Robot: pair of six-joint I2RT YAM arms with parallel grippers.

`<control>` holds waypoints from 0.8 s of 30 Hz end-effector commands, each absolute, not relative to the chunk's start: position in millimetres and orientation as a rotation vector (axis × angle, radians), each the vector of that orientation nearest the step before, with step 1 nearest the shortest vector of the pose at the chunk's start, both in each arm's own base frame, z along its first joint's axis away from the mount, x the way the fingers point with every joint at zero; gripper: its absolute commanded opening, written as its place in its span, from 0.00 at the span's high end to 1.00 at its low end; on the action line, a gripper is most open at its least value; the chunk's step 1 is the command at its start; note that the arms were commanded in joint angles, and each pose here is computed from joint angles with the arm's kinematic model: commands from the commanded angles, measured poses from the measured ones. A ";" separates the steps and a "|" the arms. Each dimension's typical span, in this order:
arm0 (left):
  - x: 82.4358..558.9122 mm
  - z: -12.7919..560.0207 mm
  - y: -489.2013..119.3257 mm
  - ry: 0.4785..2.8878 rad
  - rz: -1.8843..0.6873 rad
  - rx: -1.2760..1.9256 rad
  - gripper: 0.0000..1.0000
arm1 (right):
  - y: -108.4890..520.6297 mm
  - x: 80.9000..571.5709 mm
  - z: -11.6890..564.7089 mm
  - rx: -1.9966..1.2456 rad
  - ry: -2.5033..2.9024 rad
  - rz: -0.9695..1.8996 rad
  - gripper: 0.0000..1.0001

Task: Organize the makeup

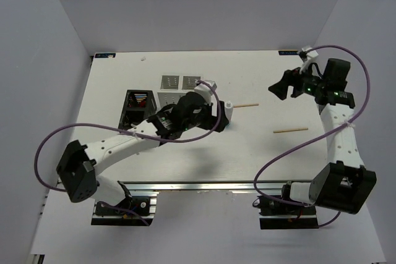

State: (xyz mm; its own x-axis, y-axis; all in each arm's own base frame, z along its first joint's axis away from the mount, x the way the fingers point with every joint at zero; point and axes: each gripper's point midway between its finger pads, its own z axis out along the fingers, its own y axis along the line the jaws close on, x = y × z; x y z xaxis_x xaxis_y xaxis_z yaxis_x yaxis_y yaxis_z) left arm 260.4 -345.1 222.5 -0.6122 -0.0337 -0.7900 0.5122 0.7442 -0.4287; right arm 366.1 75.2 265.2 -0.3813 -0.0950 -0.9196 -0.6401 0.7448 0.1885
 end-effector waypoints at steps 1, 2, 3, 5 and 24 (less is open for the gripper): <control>285.3 238.9 -344.1 1.984 -0.629 0.383 0.04 | 60.1 345.5 283.8 -0.592 1.830 0.620 0.15; 287.8 227.4 -352.4 1.993 -0.611 0.408 0.04 | 56.1 342.9 282.0 -0.579 1.834 0.616 0.15; 290.9 221.5 -355.5 1.995 -0.586 0.425 0.04 | 52.1 342.1 281.1 -0.565 1.840 0.618 0.15; 299.2 216.8 -364.5 1.992 -0.548 0.431 0.04 | 43.4 341.7 278.7 -0.521 1.858 0.628 0.15; 373.5 141.0 -419.5 1.976 -0.298 0.446 0.08 | 41.2 338.8 279.9 -0.482 1.865 0.676 0.16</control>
State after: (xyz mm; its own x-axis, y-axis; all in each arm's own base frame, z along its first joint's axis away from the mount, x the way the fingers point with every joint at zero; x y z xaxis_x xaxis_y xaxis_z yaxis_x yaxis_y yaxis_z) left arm 354.4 -406.5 92.8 -0.4808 0.2658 -0.8356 0.4730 0.8810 0.0081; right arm 345.2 38.4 277.9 -0.3675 -0.0304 -0.9295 -0.5993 0.7720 0.2117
